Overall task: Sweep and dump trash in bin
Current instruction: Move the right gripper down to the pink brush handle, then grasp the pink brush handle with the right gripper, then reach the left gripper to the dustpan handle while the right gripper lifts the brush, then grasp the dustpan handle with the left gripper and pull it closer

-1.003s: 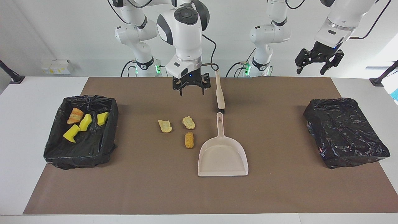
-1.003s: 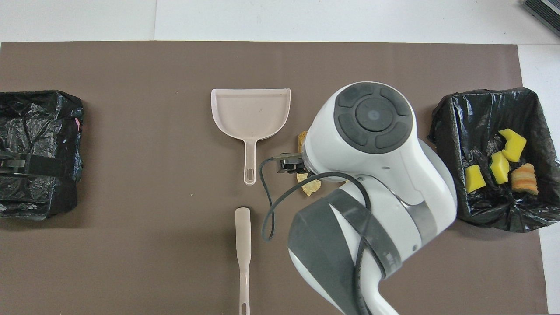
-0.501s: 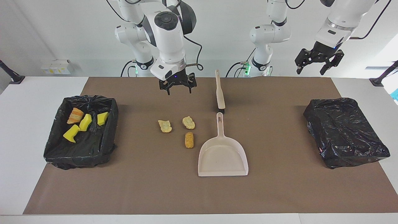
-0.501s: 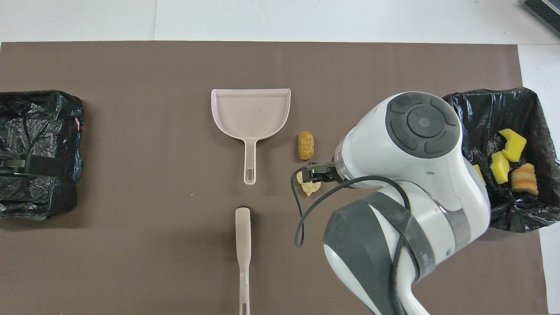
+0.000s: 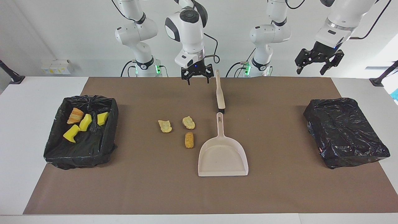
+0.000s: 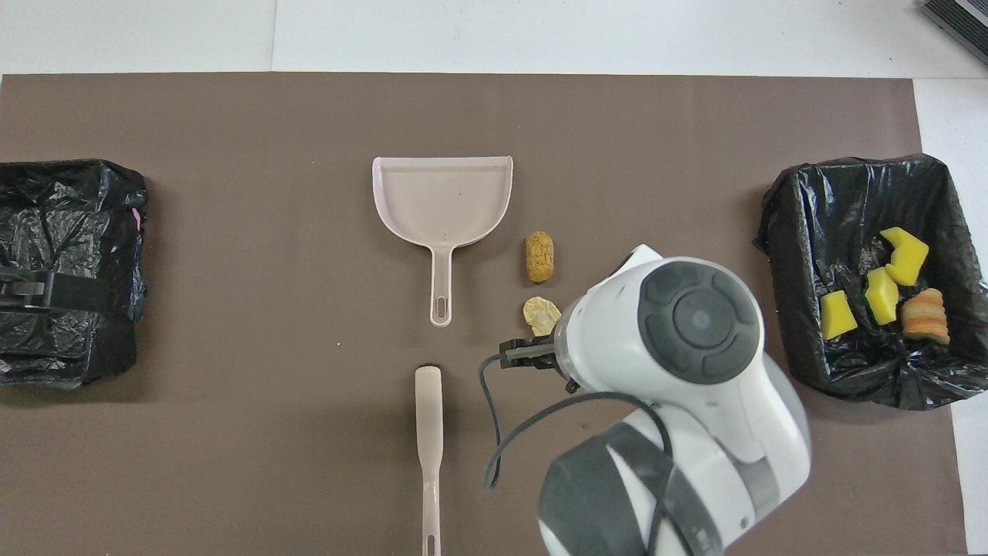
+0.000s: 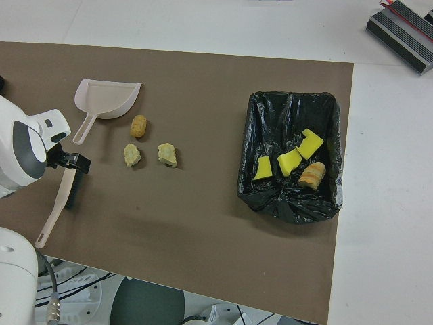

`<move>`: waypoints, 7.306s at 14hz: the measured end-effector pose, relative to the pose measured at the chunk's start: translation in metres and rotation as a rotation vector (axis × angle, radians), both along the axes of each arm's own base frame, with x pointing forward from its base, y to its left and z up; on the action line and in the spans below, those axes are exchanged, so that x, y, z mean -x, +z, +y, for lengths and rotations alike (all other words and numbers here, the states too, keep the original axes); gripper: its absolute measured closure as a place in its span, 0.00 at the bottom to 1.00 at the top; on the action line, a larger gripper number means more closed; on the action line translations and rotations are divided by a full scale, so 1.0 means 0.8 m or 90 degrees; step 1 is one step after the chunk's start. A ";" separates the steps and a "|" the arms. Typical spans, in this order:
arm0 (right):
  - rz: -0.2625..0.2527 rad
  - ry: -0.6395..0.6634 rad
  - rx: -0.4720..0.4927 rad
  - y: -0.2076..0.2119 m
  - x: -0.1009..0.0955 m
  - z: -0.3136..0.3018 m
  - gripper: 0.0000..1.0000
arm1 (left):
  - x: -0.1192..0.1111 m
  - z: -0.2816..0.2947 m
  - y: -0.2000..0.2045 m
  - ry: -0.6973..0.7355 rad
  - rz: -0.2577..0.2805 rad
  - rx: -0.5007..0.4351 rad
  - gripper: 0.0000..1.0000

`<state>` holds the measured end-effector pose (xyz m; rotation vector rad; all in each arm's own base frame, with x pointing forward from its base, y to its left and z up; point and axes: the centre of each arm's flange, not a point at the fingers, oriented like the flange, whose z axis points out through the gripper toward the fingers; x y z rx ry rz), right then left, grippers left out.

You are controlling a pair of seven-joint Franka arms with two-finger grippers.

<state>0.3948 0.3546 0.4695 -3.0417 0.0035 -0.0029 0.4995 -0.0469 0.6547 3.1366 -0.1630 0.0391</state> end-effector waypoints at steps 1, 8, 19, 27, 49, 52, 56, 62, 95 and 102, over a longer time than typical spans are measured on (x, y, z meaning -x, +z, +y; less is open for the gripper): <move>0.002 -0.004 0.002 -0.002 0.005 0.003 0.00 | 0.000 0.000 0.000 0.000 0.000 0.000 0.00; -0.017 0.004 0.019 -0.059 0.061 0.079 0.00 | 0.000 0.000 0.000 0.000 0.000 0.000 0.00; -0.036 0.009 0.075 -0.156 0.140 0.162 0.10 | 0.000 0.000 0.000 0.000 0.000 0.000 0.00; -0.024 0.019 0.088 -0.176 0.156 0.172 0.41 | 0.000 0.000 0.000 0.000 0.000 0.000 0.00; -0.014 0.000 0.121 -0.146 0.139 0.165 0.75 | -0.008 -0.053 0.005 -0.043 -0.051 0.034 0.00; -0.007 -0.035 0.155 -0.110 0.118 0.132 0.75 | -0.045 -0.093 -0.023 -0.028 -0.093 0.054 0.00; 0.046 -0.081 0.158 -0.048 0.055 0.043 0.75 | -0.101 -0.160 -0.094 -0.039 -0.082 0.078 0.00; 0.094 -0.082 0.171 -0.008 -0.014 -0.084 0.75 | -0.105 -0.325 -0.229 -0.108 -0.042 0.056 0.00; 0.038 0.036 0.094 -0.121 -0.033 -0.292 0.75 | -0.075 -0.173 -0.211 -0.493 0.067 -0.044 0.67; 0.045 0.054 0.093 -0.151 -0.010 -0.252 0.75 | -0.093 -0.030 -0.226 -0.835 0.102 -0.010 0.67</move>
